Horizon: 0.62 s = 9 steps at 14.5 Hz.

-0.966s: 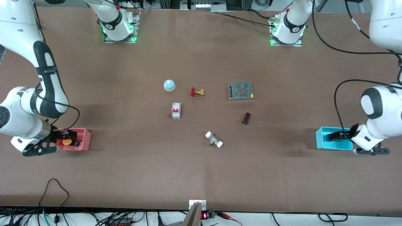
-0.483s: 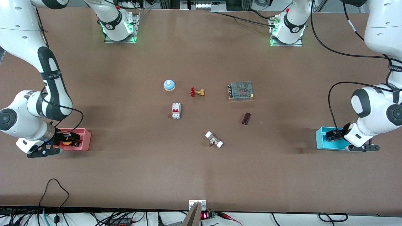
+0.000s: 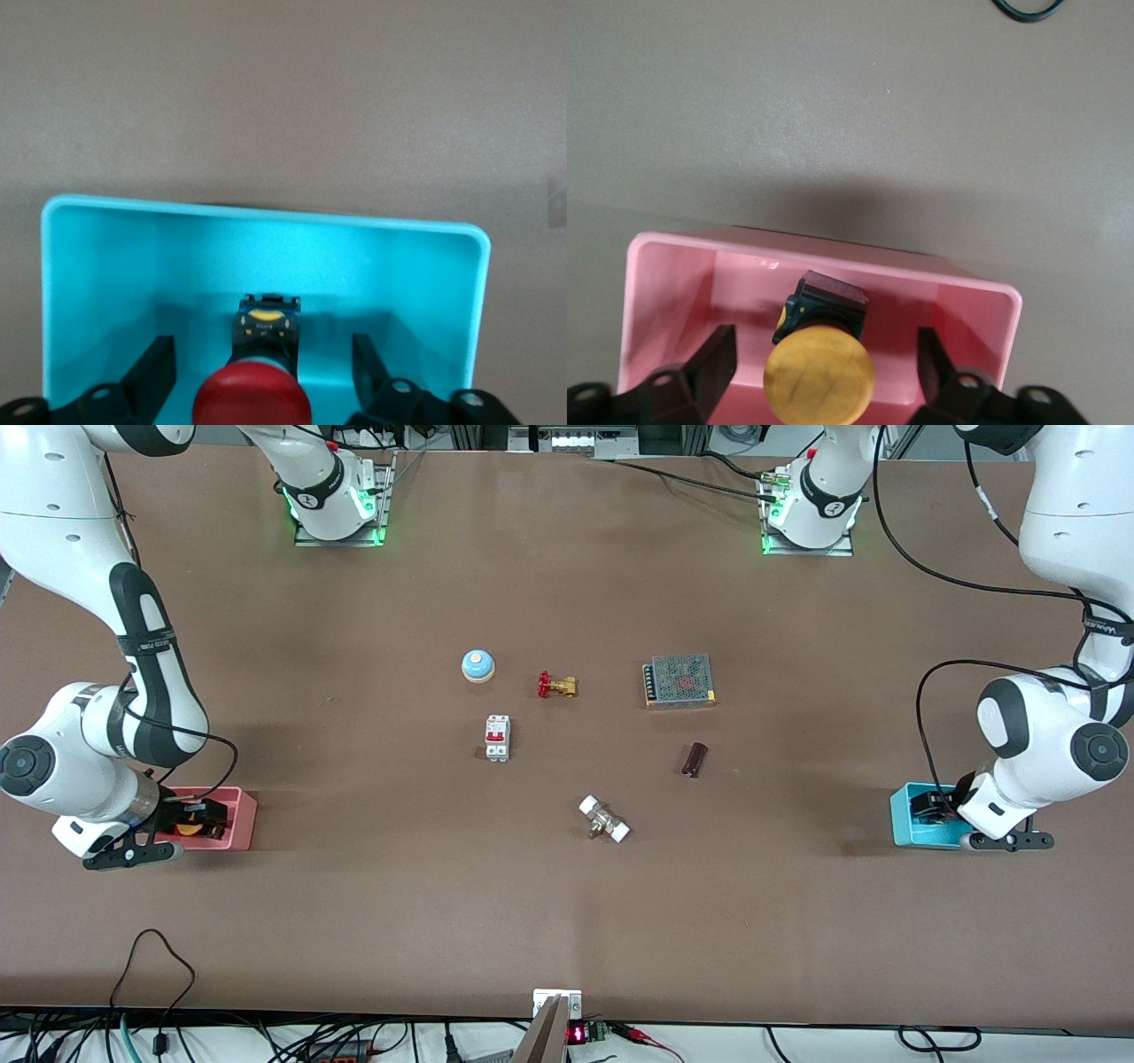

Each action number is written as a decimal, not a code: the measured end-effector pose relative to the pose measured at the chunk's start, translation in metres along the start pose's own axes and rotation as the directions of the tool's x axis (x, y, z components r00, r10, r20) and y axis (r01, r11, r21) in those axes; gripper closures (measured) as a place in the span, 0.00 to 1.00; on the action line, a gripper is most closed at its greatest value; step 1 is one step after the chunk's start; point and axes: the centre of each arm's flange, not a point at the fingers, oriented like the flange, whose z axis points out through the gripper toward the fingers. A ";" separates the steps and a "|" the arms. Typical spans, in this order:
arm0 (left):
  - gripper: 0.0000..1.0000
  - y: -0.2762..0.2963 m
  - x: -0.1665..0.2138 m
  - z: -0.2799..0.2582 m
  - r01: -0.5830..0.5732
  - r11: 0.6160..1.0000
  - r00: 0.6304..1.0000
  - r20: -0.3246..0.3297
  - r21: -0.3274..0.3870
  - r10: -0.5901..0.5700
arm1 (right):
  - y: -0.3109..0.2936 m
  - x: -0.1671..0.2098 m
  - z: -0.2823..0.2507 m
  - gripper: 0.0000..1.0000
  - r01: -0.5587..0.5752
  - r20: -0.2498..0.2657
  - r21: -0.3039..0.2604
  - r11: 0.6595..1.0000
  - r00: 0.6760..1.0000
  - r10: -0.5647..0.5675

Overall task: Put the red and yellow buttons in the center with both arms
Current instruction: 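Grasp the yellow button with the right gripper while the left gripper grasps the red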

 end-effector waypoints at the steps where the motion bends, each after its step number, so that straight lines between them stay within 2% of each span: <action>1: 0.15 0.000 0.001 0.001 0.000 1.000 1.000 -0.011 0.002 0.000 | 0.000 0.000 0.000 0.12 0.000 0.000 0.000 1.000 1.000 0.000; 2: 0.14 0.000 0.002 0.001 0.000 1.000 1.000 -0.020 0.003 0.000 | 0.000 0.000 0.000 0.20 0.000 0.000 0.000 1.000 1.000 0.000; 4: 0.15 0.000 0.002 0.002 0.000 1.000 1.000 -0.023 0.003 0.000 | 0.000 0.000 0.000 0.42 0.002 0.000 0.000 1.000 1.000 -0.002; 6: 0.17 0.000 0.001 0.008 0.000 1.000 1.000 -0.015 0.002 0.000 | 0.000 0.000 0.000 0.46 0.006 0.000 0.001 1.000 1.000 -0.006; 7: 0.21 0.000 0.000 0.011 0.000 1.000 1.000 -0.011 0.001 0.000 | -0.001 0.001 -0.001 0.57 0.007 -0.002 0.001 1.000 1.000 -0.007; 8: 0.28 0.000 -0.001 0.013 0.000 1.000 1.000 -0.007 0.000 0.000 | -0.001 0.001 -0.002 0.58 0.007 -0.004 0.000 1.000 1.000 -0.007; 9: 0.28 0.000 -0.001 0.014 0.000 1.000 1.000 -0.005 0.000 0.000 | -0.001 0.001 -0.001 0.58 0.008 -0.003 0.001 1.000 1.000 -0.008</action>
